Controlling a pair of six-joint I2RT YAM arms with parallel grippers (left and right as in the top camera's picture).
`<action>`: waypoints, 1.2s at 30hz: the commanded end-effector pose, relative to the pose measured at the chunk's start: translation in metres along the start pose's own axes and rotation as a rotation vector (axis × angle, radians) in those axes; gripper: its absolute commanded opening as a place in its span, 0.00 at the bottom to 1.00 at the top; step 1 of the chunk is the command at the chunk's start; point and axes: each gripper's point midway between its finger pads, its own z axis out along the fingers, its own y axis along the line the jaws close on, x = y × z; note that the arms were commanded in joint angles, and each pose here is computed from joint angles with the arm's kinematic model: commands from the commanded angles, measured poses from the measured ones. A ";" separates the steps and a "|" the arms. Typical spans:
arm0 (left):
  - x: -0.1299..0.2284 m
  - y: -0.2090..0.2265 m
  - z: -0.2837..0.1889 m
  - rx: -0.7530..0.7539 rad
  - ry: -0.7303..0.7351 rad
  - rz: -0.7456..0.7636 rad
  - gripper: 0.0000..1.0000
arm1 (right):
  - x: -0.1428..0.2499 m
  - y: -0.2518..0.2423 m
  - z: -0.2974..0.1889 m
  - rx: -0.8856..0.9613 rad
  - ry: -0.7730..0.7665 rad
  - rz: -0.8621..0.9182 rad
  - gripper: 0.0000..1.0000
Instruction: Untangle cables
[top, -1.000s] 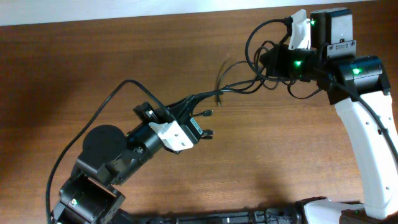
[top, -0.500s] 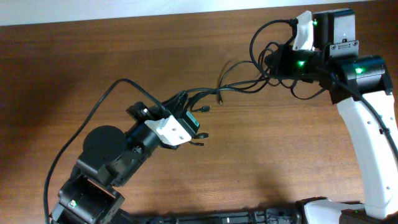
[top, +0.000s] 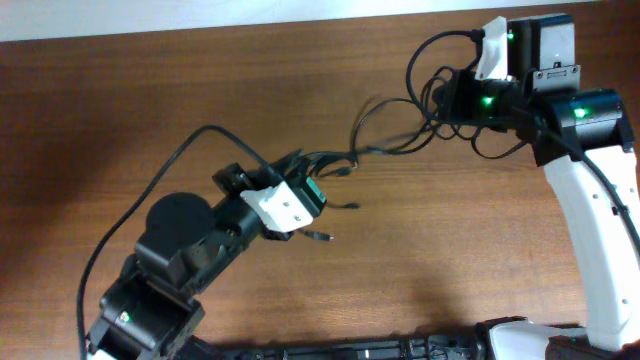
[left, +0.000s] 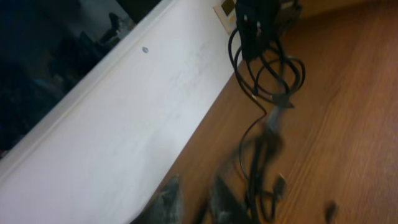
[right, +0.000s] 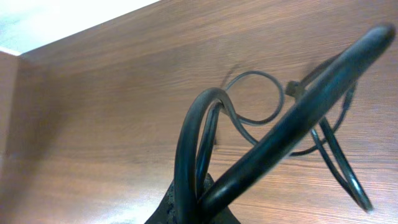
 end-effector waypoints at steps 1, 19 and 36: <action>0.002 -0.002 0.010 0.028 0.007 -0.011 0.47 | -0.011 -0.011 -0.005 0.051 -0.042 -0.005 0.04; 0.033 -0.044 0.060 0.235 0.075 -0.050 0.99 | -0.008 0.022 -0.006 -0.137 -0.012 -0.026 0.04; 0.046 -0.104 0.088 0.546 0.036 -0.136 0.87 | -0.006 0.050 -0.012 -0.297 -0.003 -0.124 0.04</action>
